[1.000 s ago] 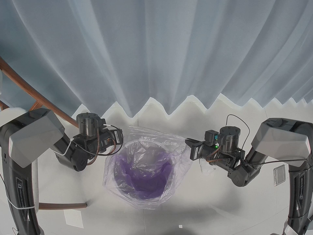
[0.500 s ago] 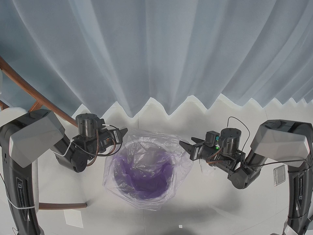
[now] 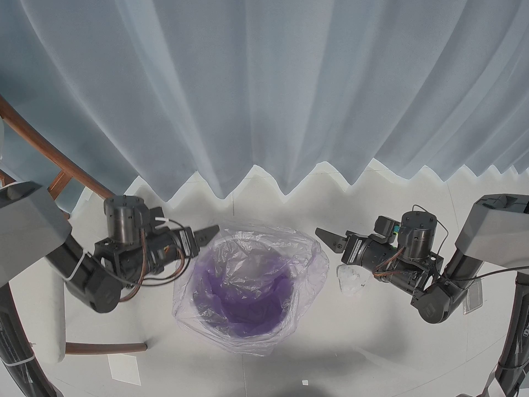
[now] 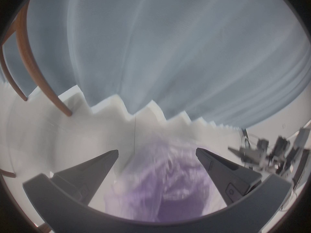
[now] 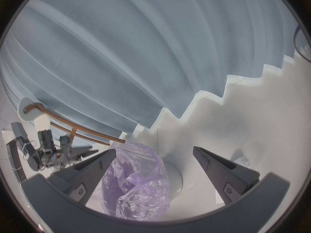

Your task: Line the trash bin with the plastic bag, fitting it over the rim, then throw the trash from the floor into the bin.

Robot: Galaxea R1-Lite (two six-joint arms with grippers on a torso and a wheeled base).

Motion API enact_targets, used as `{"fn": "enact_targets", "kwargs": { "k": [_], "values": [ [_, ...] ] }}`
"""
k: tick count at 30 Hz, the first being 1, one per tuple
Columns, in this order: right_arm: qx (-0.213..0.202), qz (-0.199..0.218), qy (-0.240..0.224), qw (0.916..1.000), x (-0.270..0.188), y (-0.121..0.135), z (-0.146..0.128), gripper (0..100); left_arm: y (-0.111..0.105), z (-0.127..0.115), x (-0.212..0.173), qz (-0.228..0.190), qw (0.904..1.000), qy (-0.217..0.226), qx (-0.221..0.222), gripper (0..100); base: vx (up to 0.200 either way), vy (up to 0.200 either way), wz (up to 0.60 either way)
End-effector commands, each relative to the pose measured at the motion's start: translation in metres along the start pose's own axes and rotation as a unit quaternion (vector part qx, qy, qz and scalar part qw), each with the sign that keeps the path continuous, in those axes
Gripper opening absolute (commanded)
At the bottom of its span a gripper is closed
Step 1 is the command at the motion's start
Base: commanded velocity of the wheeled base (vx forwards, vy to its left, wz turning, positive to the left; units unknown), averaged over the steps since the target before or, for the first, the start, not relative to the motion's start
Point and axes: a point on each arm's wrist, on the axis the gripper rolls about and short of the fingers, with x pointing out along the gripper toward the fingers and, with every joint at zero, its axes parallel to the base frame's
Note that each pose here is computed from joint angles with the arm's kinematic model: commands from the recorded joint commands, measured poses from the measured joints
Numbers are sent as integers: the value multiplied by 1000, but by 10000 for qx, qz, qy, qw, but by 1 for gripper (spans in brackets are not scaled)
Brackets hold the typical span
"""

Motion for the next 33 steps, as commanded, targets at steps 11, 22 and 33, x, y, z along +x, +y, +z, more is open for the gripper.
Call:
{"fn": "enact_targets", "kwargs": {
  "k": [11, 22, 33],
  "values": [
    [43, -210, -258, 9994, -27, 10, 11, 100, 43, -72, -49, 698, 9841, 1007, 1285, 100, 0, 0, 0],
    [35, -208, -247, 9995, -34, 12, 12, 100, 105, -81, -48, 1587, 9806, 661, 944, 100, 0, 0, 0],
    [-88, 10, 455, 9989, -35, 38, -8, 100, 97, -108, -60, 1477, 9783, 1133, 906, 100, 0, 0, 0]
  ]
}}
